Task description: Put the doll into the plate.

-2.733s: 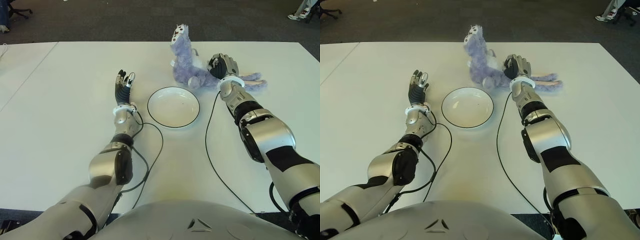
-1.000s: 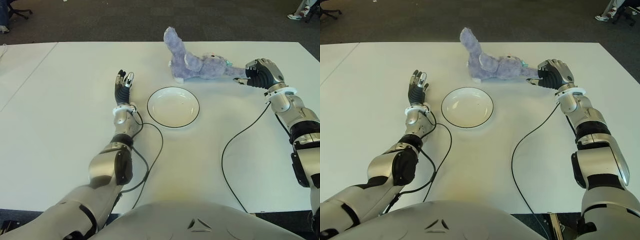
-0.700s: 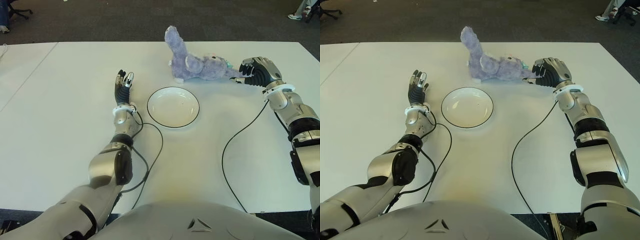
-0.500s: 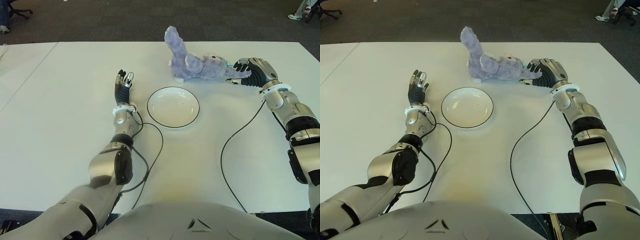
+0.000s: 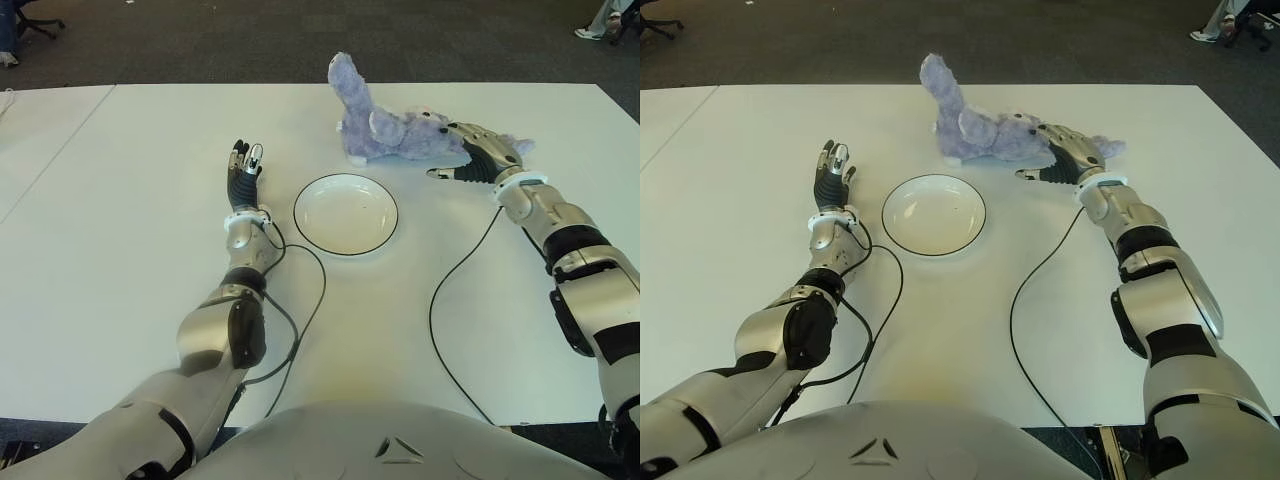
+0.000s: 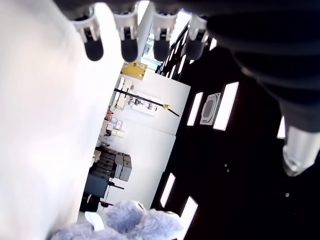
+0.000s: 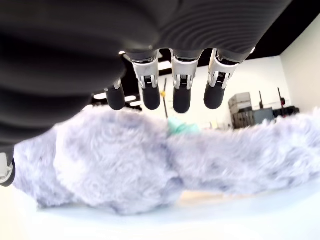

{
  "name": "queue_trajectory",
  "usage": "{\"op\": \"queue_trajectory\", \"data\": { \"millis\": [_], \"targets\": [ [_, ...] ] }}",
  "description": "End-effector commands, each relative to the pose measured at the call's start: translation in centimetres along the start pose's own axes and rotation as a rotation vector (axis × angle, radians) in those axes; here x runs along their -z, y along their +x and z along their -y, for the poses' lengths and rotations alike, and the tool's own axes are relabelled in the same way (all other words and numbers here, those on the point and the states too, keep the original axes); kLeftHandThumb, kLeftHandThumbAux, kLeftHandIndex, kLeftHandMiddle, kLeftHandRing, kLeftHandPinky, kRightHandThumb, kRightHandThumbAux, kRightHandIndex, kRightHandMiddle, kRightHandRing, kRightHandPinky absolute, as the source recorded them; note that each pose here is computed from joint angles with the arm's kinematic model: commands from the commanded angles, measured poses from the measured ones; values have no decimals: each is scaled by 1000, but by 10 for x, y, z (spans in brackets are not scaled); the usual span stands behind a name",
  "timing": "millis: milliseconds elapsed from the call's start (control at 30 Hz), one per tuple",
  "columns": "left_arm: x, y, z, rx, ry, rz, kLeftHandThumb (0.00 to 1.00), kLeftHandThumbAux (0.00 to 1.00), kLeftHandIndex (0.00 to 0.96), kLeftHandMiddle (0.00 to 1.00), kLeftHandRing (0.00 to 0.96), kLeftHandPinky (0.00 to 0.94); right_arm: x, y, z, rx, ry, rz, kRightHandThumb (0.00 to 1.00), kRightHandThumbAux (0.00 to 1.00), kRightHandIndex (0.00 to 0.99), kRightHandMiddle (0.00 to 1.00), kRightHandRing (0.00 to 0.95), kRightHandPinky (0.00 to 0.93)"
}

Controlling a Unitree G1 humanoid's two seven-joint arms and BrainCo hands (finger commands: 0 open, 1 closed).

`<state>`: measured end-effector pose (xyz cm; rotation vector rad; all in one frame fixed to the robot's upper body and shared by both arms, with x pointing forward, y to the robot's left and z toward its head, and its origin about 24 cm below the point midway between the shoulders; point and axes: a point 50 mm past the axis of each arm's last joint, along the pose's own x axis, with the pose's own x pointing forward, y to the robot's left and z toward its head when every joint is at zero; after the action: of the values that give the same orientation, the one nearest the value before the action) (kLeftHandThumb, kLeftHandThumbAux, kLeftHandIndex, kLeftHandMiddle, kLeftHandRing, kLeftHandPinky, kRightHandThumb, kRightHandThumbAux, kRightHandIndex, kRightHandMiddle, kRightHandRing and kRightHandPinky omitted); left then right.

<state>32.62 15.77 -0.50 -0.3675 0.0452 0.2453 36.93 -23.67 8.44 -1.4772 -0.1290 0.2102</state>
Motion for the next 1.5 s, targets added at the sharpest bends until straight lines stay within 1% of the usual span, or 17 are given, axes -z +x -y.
{"op": "queue_trajectory", "data": {
  "millis": [33, 267, 333, 667, 967, 1133, 1333, 1500],
  "targets": [
    [92, -78, -47, -188, -68, -436, 0, 507, 43, 61, 45, 43, -13, 12, -7, -53, -112, -17, 226, 336, 0, 0, 0, 0],
    [92, -78, -47, -185, -67, -431, 0, 502, 40, 58, 43, 41, -22, 16, -14, -76, -165, -22, 261, 312, 0, 0, 0, 0],
    [93, -78, -46, -192, -57, -444, 0, 509, 41, 58, 43, 41, -24, 17, -17, -92, -178, -32, 271, 312, 0, 0, 0, 0],
    [93, -78, -47, -192, -62, -433, 0, 511, 37, 56, 43, 46, -25, 18, -23, -135, -226, -62, 276, 327, 0, 0, 0, 0],
    [92, -78, -47, -190, -57, -431, 0, 496, 24, 49, 38, 40, -21, 18, -22, -158, -235, -106, 253, 366, 0, 0, 0, 0],
    [92, -79, -47, -184, -56, -426, 0, 489, 15, 46, 34, 36, -19, 19, -20, -161, -234, -133, 227, 425, 0, 0, 0, 0],
    [93, -79, -47, -180, -47, -433, 0, 476, 11, 42, 28, 26, -15, 20, -13, -147, -219, -170, 206, 464, 10, 0, 0, 0],
    [92, -78, -47, -181, -38, -440, 0, 472, 12, 42, 28, 29, -12, 21, -8, -131, -202, -187, 186, 474, 26, 0, 0, 0]
  ]
}}
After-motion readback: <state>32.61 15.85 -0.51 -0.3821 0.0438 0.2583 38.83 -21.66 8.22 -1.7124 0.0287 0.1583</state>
